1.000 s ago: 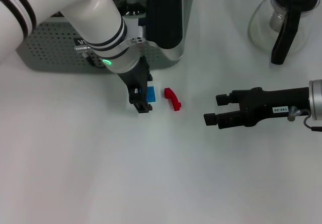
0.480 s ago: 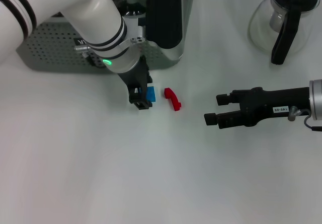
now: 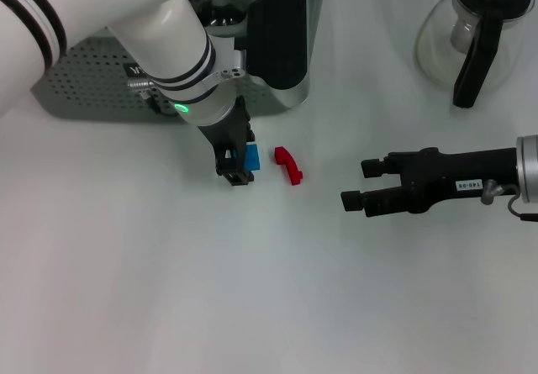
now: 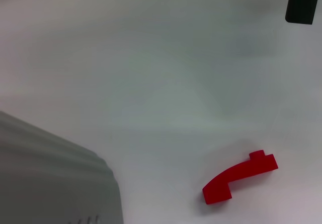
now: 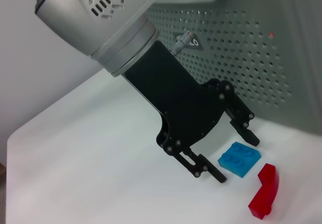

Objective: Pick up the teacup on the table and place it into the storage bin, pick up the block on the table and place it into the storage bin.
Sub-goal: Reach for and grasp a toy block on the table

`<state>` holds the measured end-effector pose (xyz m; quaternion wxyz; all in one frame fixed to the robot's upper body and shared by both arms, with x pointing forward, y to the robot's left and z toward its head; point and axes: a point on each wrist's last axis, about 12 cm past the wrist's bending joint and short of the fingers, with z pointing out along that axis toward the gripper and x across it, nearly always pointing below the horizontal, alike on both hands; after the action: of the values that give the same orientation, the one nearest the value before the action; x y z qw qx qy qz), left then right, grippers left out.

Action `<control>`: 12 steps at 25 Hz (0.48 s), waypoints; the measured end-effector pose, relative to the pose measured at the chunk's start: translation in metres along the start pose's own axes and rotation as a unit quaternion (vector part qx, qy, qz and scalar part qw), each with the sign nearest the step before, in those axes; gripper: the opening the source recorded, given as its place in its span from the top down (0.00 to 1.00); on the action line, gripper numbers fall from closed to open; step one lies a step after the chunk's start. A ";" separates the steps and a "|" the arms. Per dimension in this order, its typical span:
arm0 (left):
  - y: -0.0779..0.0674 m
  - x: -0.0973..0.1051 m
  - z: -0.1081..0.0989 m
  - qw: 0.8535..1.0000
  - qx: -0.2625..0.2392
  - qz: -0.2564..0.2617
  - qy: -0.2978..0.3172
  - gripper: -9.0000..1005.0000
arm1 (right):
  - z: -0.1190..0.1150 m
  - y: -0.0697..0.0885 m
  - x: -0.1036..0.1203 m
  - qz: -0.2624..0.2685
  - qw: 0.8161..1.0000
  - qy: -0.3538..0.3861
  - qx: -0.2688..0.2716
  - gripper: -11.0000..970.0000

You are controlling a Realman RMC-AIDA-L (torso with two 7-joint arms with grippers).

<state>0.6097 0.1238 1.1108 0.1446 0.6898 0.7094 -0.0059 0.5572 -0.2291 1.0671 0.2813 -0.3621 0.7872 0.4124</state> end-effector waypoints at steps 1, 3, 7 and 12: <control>0.000 0.000 0.000 1.000 0.000 0.001 0.001 0.39 | 0.000 0.000 0.000 0.000 1.000 0.000 0.000 0.07; 0.000 0.000 0.000 1.000 0.000 0.002 0.002 0.39 | 0.000 0.000 0.001 0.000 1.000 0.000 0.002 0.07; -0.001 -0.001 0.001 1.000 0.001 0.004 0.002 0.39 | 0.000 0.000 0.002 -0.002 1.000 0.000 0.003 0.07; -0.001 -0.002 0.002 1.000 0.005 0.005 0.005 0.40 | 0.001 0.000 0.002 -0.003 1.000 -0.001 0.002 0.07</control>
<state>0.6093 0.1212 1.1089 0.1369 0.6940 0.7068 -0.0053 0.5562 -0.2293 1.0655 0.2839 -0.3638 0.7866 0.4101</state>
